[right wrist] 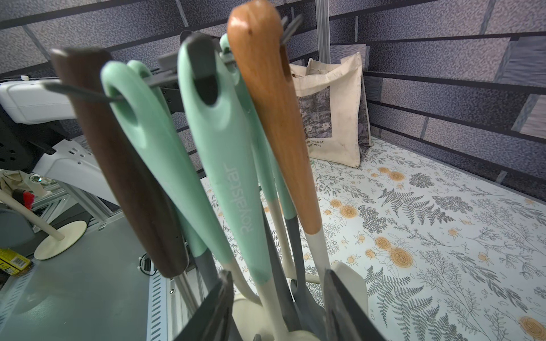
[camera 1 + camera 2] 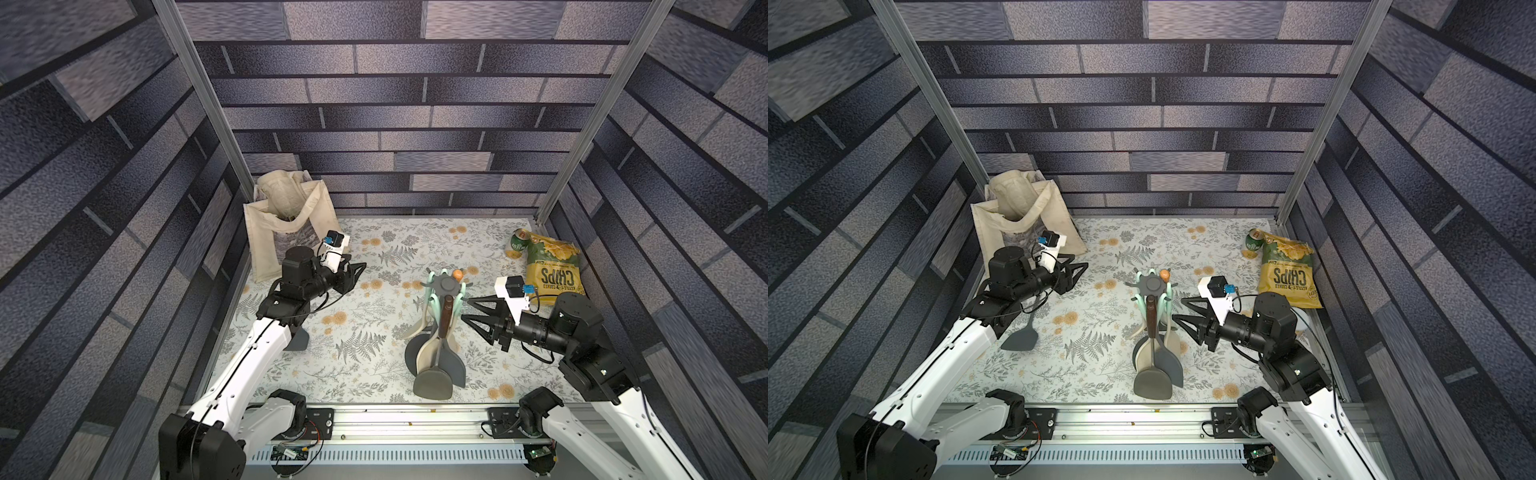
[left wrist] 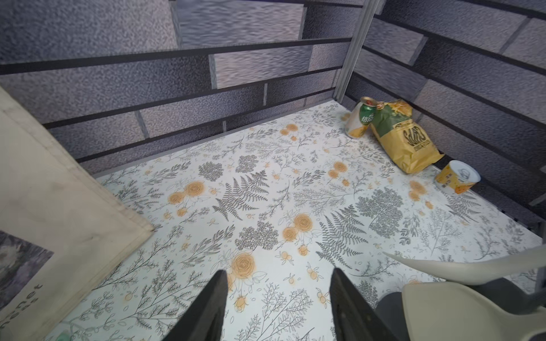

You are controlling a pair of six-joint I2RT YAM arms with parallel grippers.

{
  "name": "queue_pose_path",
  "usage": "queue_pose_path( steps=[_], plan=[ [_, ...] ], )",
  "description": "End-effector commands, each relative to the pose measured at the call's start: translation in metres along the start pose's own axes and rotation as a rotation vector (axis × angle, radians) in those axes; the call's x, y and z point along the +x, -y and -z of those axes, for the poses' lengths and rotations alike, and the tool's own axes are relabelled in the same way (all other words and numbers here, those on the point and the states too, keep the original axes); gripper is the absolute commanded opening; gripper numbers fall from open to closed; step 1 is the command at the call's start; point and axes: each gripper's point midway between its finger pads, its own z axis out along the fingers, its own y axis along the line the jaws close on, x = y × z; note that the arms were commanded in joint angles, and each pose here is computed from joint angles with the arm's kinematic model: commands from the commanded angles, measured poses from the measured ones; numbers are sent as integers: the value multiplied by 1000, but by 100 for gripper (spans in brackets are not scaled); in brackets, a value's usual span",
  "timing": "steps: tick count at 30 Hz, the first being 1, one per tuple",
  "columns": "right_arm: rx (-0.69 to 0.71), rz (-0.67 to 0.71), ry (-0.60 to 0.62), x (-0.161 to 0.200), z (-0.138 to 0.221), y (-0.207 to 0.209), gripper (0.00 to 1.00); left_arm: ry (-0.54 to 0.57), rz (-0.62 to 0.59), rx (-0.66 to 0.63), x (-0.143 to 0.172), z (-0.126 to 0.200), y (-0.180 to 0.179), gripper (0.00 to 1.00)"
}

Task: Take the spatula off the kitchen utensil rack
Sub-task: Place the spatula at the center of the board, then take off the spatula from the rack.

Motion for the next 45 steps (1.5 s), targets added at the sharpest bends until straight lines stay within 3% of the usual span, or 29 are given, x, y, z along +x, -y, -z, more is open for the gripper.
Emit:
queue_pose_path(
  steps=[1, 11, 36, 45],
  plan=[
    [-42, 27, 38, -13, -3, -6, 48, 44, -2, 154, -20, 11, 30, 57],
    [-93, 36, 50, -22, -10, -9, 45, 59, -32, 205, -38, 27, 47, 57],
    [-159, 14, 45, -19, -21, -11, 40, 58, 3, 292, -34, 7, 61, 60],
    [-167, 13, 47, -18, -20, -14, 34, 39, 37, 336, -27, -4, 67, 61]
  ],
)
